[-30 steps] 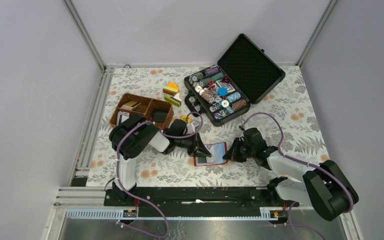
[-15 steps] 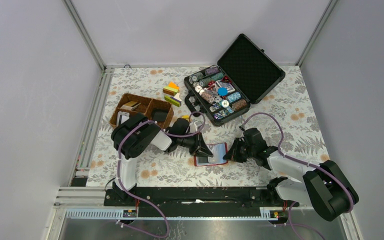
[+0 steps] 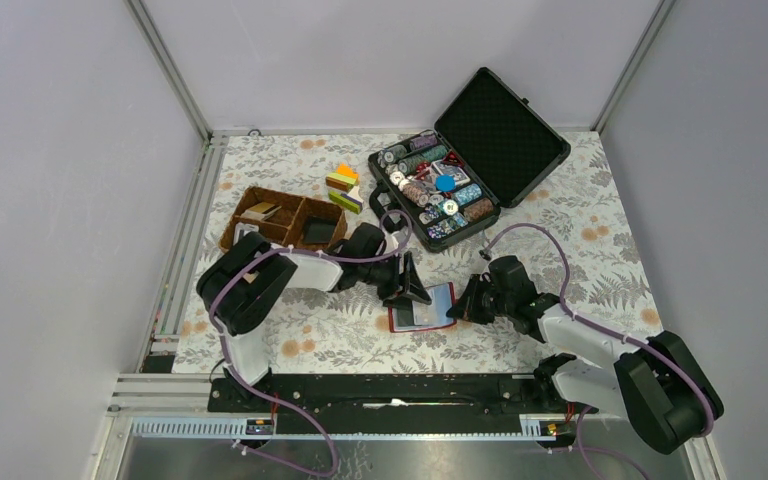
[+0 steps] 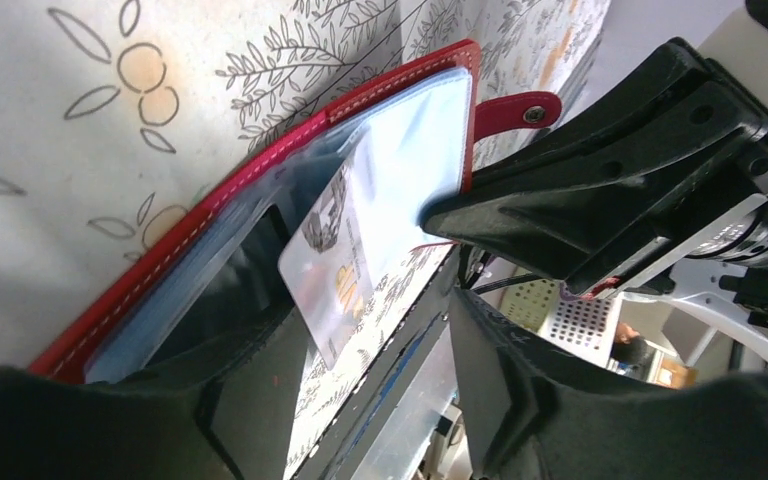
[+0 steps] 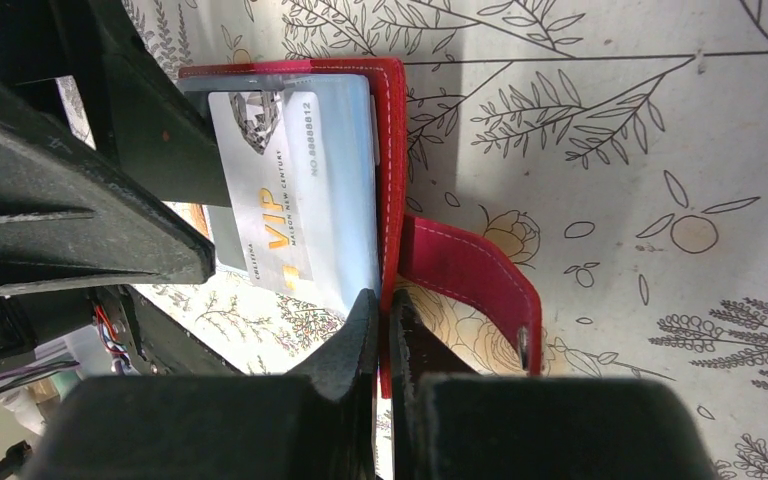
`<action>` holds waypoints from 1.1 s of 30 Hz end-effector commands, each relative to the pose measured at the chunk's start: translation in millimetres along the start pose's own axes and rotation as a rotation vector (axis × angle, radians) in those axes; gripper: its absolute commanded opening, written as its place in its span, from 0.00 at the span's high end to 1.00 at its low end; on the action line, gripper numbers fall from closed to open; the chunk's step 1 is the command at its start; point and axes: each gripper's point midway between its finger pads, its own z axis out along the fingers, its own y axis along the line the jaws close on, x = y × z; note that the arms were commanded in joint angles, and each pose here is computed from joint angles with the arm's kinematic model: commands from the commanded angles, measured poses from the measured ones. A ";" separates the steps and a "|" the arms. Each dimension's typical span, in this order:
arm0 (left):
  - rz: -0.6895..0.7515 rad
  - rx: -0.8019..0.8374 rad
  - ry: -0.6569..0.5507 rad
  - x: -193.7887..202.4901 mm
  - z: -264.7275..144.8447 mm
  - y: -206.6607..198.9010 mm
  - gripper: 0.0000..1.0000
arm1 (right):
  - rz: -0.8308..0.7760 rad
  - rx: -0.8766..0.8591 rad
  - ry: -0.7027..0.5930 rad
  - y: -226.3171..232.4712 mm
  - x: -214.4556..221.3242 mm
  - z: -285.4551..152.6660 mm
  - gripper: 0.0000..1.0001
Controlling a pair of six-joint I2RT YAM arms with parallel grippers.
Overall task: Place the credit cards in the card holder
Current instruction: Insert the credit card into the card holder.
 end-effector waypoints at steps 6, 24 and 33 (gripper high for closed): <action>0.003 -0.236 -0.062 3.9 -20.5 37.0 0.38 | -0.054 0.046 -0.057 -3.3 -14.9 -3.3 1.00; 0.005 -0.153 -0.051 -2.6 19.2 1.2 0.40 | -0.076 0.022 -0.026 0.4 -11.7 -1.0 1.00; 0.020 -0.136 -0.056 -8.3 30.3 -11.2 0.41 | -0.091 0.040 -0.056 1.4 -18.5 -7.3 0.72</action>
